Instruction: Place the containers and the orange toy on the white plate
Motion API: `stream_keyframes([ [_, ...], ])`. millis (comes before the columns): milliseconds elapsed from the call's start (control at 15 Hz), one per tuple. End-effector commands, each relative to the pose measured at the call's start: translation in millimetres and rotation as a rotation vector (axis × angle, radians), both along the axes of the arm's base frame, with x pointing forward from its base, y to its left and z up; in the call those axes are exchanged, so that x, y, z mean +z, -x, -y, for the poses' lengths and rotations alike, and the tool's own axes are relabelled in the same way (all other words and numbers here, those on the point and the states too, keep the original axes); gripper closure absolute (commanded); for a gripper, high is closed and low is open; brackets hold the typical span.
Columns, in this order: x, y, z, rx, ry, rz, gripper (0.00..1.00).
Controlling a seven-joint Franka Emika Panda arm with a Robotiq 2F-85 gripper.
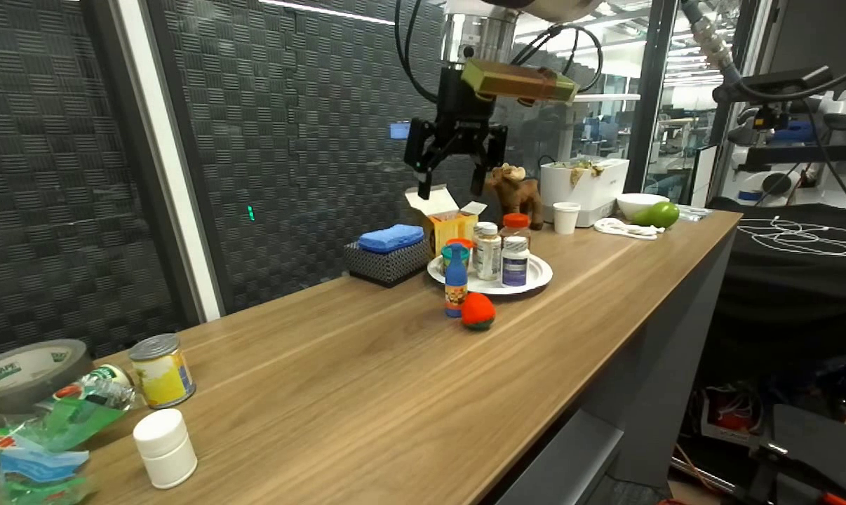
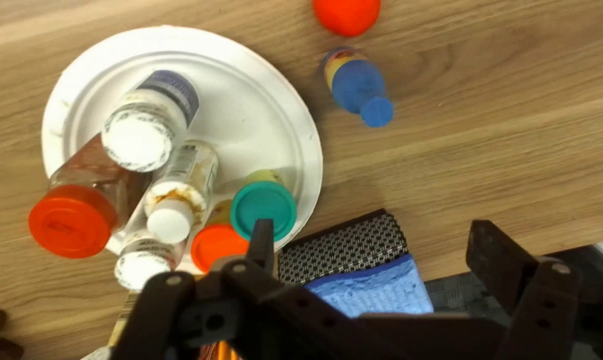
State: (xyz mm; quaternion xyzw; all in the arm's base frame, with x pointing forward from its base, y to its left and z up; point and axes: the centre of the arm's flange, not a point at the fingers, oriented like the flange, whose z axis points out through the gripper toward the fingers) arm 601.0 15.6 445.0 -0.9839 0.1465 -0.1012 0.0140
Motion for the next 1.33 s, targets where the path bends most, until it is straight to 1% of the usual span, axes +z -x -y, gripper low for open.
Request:
stream_keyframes([
  [0, -17, 2, -17, -0.004, -0.018, -0.018, 0.0],
  [667, -50, 2, -15, -0.009, -0.003, -0.112, 0.0],
  [933, -59, 0, -14, -0.013, -0.004, -0.128, 0.0],
  [1000, -61, 0, -14, -0.013, -0.004, -0.13, 0.1],
  [1067, -62, 0, -15, -0.013, -0.003, -0.133, 0.28],
  [1200, -61, 2, -15, -0.015, 0.003, -0.136, 0.42],
  [1267, -60, 3, -15, -0.019, 0.003, -0.137, 0.51],
])
